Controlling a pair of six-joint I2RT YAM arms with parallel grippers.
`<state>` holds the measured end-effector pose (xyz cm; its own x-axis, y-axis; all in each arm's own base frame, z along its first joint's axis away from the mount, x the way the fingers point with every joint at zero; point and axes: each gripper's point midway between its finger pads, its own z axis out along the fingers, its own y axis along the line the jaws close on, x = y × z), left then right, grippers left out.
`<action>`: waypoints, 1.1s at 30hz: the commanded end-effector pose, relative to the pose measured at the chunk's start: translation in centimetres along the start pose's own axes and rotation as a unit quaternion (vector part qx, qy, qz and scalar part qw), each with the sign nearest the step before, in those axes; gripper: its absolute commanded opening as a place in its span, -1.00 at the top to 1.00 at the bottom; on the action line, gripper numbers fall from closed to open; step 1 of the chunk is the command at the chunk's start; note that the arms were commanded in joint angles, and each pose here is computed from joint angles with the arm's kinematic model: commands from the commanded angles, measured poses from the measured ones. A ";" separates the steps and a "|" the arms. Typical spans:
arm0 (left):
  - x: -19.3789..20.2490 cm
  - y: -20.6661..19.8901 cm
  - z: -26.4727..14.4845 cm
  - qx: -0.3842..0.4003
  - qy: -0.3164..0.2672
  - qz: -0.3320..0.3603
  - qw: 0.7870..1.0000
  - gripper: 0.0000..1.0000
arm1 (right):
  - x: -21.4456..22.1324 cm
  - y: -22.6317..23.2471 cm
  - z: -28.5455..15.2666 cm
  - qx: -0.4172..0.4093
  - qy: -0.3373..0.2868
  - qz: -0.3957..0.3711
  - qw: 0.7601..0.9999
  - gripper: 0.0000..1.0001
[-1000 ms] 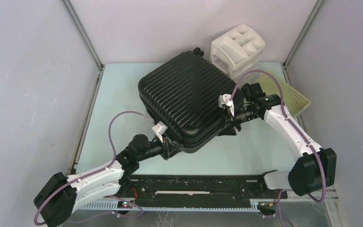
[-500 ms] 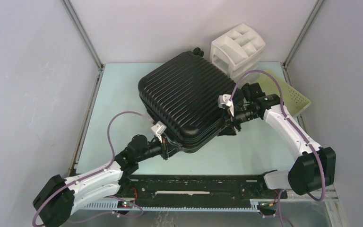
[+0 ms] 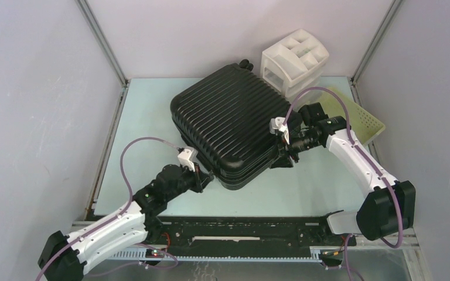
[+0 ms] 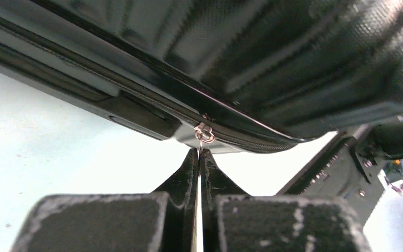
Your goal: Open, take out, and arrange the luggage
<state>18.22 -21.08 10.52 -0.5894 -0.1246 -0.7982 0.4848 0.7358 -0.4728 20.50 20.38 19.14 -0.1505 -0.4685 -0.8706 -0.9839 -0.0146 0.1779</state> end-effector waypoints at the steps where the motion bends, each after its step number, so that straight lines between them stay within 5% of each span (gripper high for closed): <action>1: -2.3 3.9 -0.5 -0.115 -0.012 0.015 0.993 1.00 | 0.0 -0.5 0.0 0.007 0.004 0.000 1.000 0.03; 21: -15.4 13.7 -1.4 -0.265 -0.134 0.092 0.950 1.00 | 0.1 -0.4 -0.3 0.011 0.005 -0.003 1.000 0.03; 33: -18.8 18.8 -1.1 -0.301 -0.101 0.148 0.937 1.00 | 0.4 -2.2 -0.6 0.047 0.016 0.019 0.999 0.05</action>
<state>33.80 -6.32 11.19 -0.5019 0.0242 -0.8646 0.1495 0.9870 -0.0591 21.16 19.92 18.69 -0.1621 -0.4918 -0.8555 -0.9845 0.0221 0.1739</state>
